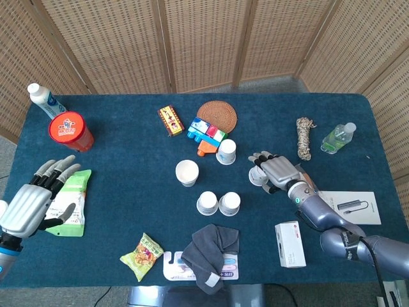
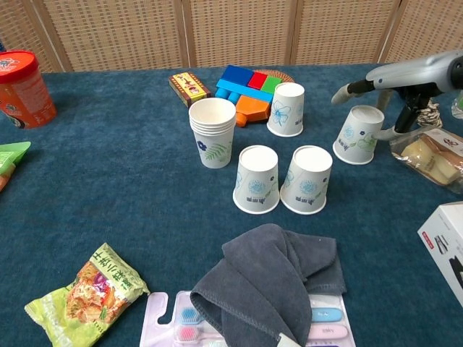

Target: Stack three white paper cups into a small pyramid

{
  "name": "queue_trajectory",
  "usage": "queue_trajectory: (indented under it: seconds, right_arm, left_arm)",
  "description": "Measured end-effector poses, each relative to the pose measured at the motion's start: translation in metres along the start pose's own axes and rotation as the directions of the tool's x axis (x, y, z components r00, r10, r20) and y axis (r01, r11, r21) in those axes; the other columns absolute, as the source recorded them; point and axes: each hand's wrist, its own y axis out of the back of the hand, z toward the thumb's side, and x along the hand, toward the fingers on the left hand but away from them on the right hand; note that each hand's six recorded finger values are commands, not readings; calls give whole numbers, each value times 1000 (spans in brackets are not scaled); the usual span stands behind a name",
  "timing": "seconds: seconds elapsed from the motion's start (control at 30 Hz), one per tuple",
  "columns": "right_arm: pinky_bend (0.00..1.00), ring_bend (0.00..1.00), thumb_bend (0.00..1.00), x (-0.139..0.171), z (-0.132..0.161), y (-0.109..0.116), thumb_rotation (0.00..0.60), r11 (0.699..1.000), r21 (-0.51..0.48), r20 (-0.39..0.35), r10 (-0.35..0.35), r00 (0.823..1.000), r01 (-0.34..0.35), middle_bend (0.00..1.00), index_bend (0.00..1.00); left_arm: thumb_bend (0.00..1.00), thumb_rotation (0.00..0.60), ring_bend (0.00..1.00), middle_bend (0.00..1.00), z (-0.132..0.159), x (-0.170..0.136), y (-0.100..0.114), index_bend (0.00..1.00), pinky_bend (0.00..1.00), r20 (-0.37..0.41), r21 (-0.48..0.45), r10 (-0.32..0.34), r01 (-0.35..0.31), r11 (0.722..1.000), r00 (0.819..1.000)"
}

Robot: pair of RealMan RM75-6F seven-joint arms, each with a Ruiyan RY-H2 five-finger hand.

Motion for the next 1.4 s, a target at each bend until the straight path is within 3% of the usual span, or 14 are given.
queue_trajectory:
  seconds: [0.37, 0.67, 0.87, 1.4]
  right_arm:
    - [382, 0, 454, -14, -2, -7, 600, 999, 27, 15, 23, 1000, -23, 5, 173]
    - [523, 5, 523, -19, -3, -10, 600, 999, 27, 22, 28, 999, -29, 104, 274]
    - [631, 84, 544, -21, -4, -12, 600, 999, 17, 28, 48, 998, -48, 202, 363]
    - [672, 129, 544, -3, 0, -5, 600, 1000, 2, 19, 30, 999, -30, 213, 370]
  left_arm:
    - [469, 600, 0, 0, -8, -6, 2, 0, 0, -23, -10, 9, -9, 1000, 1000]
    - [469, 600, 0, 0, -11, -7, 2, 0, 0, -27, -14, 8, -8, 1000, 1000]
    - [468, 600, 0, 0, -13, -8, 1, 0, 0, -31, -14, 6, -6, 1000, 1000]
    - [469, 600, 0, 0, -13, -4, -1, 0, 26, -26, -15, -1, 1, 1000, 1000]
